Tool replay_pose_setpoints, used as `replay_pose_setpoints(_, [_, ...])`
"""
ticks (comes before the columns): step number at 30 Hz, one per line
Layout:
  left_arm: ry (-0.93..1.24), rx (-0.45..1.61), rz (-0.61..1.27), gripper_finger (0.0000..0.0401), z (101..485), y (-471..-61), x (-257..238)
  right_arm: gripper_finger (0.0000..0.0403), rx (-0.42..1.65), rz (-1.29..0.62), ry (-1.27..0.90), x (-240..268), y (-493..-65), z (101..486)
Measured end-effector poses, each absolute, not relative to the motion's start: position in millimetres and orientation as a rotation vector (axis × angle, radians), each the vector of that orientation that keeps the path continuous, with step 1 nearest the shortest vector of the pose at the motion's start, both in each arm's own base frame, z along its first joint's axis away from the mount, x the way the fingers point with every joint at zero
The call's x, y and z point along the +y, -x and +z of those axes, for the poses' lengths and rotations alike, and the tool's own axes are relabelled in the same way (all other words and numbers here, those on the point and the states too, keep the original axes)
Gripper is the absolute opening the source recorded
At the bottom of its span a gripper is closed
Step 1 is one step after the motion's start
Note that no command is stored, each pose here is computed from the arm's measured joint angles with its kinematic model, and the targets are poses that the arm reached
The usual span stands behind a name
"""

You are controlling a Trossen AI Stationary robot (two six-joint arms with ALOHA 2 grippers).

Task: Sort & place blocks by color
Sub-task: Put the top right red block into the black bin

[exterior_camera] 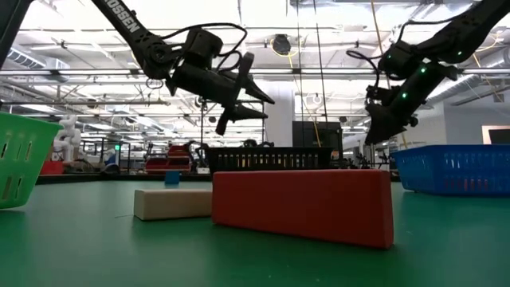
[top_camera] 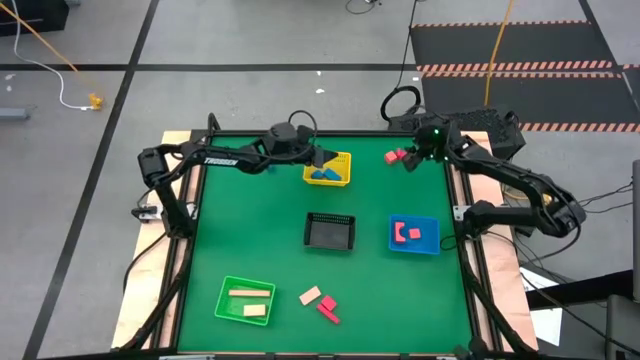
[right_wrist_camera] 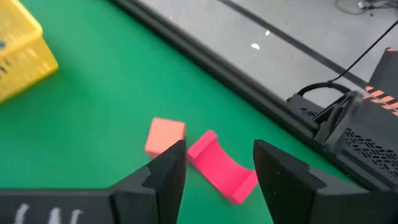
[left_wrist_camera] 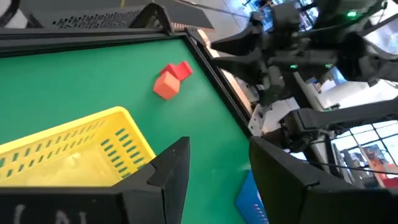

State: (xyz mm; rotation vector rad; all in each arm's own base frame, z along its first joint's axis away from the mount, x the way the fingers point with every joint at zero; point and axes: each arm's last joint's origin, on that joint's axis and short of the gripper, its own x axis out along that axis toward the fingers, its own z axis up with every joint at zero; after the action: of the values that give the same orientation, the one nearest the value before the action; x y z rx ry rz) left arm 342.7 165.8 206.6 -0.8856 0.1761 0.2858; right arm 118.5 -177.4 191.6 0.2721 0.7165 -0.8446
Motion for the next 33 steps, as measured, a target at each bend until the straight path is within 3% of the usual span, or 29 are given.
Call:
replay_pose_setpoints(5, [0.869, 0.164, 0.268, 0.0164, 217.3, -339.5, 163.0, 0.0197, 0.757, -0.831, -0.213, -184.5, -122.7, 183.4])
replay_pose_setpoints(17, [0.737, 0.085, 0.249, 0.0166, 255.6, -323.4, 160.2, 0.0197, 0.434, -0.993, -0.234, -199.0, -130.0, 204.7])
replay_pose_setpoints(27, [0.737, 0.106, 0.262, 0.0166, 257.9, -319.2, 160.3, 0.0253, 0.76, -0.769, -0.017, -194.3, -127.8, 182.8])
replay_pose_setpoints(33, [0.751, 0.145, 0.277, 0.0166, 253.9, -318.3, 160.2, 0.0258, 0.866, -0.703, 0.009, -200.2, -131.7, 162.2])
